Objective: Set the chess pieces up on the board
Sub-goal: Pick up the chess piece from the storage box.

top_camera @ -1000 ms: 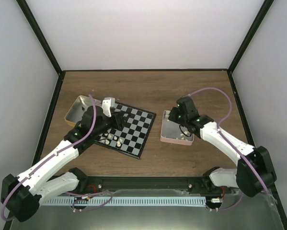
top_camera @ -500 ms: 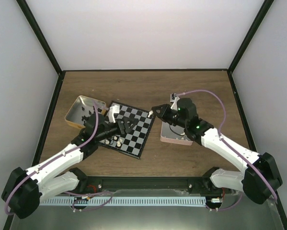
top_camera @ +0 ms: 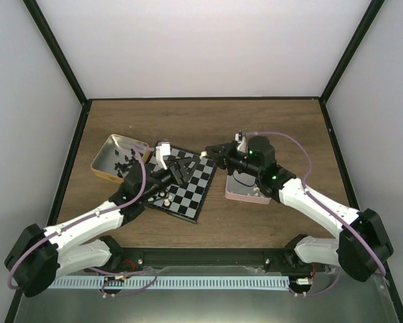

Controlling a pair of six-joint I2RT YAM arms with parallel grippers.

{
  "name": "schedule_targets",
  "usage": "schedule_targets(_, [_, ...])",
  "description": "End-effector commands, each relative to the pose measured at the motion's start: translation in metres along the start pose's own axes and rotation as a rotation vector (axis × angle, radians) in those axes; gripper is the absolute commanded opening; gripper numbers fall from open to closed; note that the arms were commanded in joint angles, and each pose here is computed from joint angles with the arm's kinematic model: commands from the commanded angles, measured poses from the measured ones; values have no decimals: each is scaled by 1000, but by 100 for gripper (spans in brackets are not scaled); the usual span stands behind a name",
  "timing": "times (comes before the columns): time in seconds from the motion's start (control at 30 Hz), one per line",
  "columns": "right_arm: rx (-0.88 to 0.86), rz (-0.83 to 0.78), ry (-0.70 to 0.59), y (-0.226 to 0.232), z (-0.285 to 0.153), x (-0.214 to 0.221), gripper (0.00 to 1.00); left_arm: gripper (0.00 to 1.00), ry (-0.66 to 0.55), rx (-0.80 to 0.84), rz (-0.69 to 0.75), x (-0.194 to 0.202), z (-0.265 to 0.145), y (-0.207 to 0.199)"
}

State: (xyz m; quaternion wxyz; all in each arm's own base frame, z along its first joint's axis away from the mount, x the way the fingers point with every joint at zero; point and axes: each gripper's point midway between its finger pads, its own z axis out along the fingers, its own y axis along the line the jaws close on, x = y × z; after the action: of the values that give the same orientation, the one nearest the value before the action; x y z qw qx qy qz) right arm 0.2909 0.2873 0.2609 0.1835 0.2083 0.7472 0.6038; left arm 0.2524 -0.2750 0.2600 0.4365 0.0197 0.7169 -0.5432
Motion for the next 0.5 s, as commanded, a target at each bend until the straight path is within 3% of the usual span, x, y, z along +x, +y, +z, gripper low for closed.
schedule_targets(0.0, [-42, 40, 30, 20, 1, 6, 8, 63, -62, 34, 35, -15, 9, -13])
schedule_targets(0.27, [-22, 27, 19, 17, 2, 5, 8, 40, -65, 47, 46, -14, 15, -18])
schedule_targets(0.47, [-15, 27, 25, 13, 4, 6, 8, 36, -52, 50, 47, -12, 20, -19])
